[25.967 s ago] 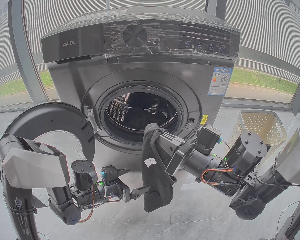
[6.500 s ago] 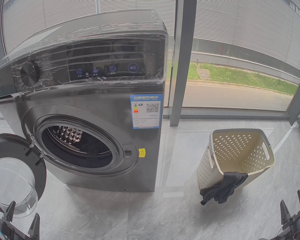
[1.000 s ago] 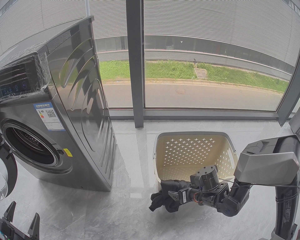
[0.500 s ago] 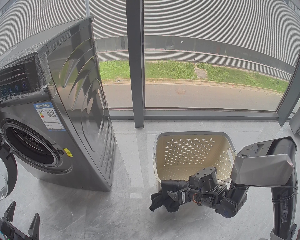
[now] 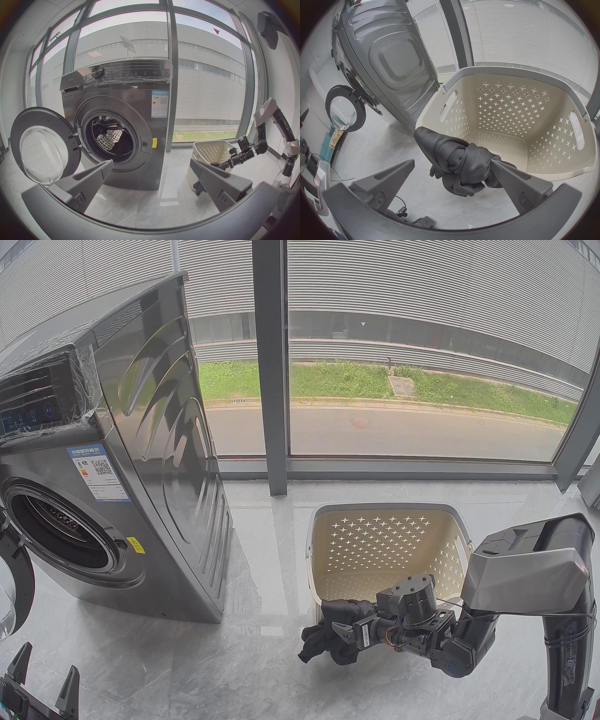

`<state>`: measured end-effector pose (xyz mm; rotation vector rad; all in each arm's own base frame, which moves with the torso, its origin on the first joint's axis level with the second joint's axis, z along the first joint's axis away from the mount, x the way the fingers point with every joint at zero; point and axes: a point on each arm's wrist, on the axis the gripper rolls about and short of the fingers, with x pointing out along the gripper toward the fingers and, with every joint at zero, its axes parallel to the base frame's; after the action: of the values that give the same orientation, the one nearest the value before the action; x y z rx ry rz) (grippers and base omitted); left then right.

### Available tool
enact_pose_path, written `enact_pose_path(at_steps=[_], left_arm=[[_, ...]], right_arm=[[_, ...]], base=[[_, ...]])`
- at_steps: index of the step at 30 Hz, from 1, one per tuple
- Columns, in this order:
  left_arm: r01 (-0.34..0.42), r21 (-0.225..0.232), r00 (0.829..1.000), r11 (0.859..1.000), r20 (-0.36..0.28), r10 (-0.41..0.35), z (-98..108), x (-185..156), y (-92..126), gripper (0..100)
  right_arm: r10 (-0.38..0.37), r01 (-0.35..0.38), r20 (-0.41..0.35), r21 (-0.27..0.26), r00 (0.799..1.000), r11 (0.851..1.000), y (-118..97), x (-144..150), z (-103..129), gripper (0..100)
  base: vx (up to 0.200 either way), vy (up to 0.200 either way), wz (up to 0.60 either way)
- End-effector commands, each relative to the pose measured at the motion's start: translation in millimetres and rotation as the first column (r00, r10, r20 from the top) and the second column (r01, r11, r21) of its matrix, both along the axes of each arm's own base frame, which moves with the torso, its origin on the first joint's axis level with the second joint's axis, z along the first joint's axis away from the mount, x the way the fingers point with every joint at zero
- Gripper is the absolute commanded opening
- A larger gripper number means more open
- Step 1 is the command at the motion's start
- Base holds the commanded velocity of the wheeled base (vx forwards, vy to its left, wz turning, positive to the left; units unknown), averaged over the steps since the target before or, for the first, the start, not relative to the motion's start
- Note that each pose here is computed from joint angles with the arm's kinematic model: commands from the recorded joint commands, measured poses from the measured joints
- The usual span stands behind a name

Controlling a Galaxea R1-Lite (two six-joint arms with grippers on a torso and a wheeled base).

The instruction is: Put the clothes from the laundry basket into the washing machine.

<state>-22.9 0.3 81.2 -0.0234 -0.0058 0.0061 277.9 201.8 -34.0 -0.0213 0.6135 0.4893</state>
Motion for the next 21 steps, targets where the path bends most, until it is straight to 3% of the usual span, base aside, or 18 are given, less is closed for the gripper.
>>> enact_pose_path(at_steps=[1, 4, 5, 21], left_arm=[[0.0, -0.001, 1.0, 1.0, 0.0, 0.0, -4.8, 0.0, 0.0, 100], [0.0, -0.001, 1.0, 1.0, 0.0, 0.0, -4.8, 0.0, 0.0, 100], [0.0, -0.003, 1.0, 1.0, 0.0, 0.0, -4.8, 0.0, 0.0, 100], [-0.001, -0.004, 1.0, 1.0, 0.0, 0.001, -4.8, 0.0, 0.0, 100]], right_arm=[[0.005, -0.005, 0.013, 0.003, 1.0, 1.0, 0.5, 0.0, 2.1, 100], [0.008, -0.008, 0.02, 0.001, 1.0, 1.0, 0.4, 0.8, 2.5, 100], [0.008, -0.008, 0.024, 0.003, 1.0, 1.0, 0.3, 0.8, 2.9, 0], [0.009, -0.009, 0.023, 0.001, 1.0, 1.0, -2.0, -1.6, -0.4, 0]], base=[[0.0, 0.0, 0.0], [0.0, 0.0, 0.0], [0.0, 0.0, 0.0], [0.0, 0.0, 0.0]])
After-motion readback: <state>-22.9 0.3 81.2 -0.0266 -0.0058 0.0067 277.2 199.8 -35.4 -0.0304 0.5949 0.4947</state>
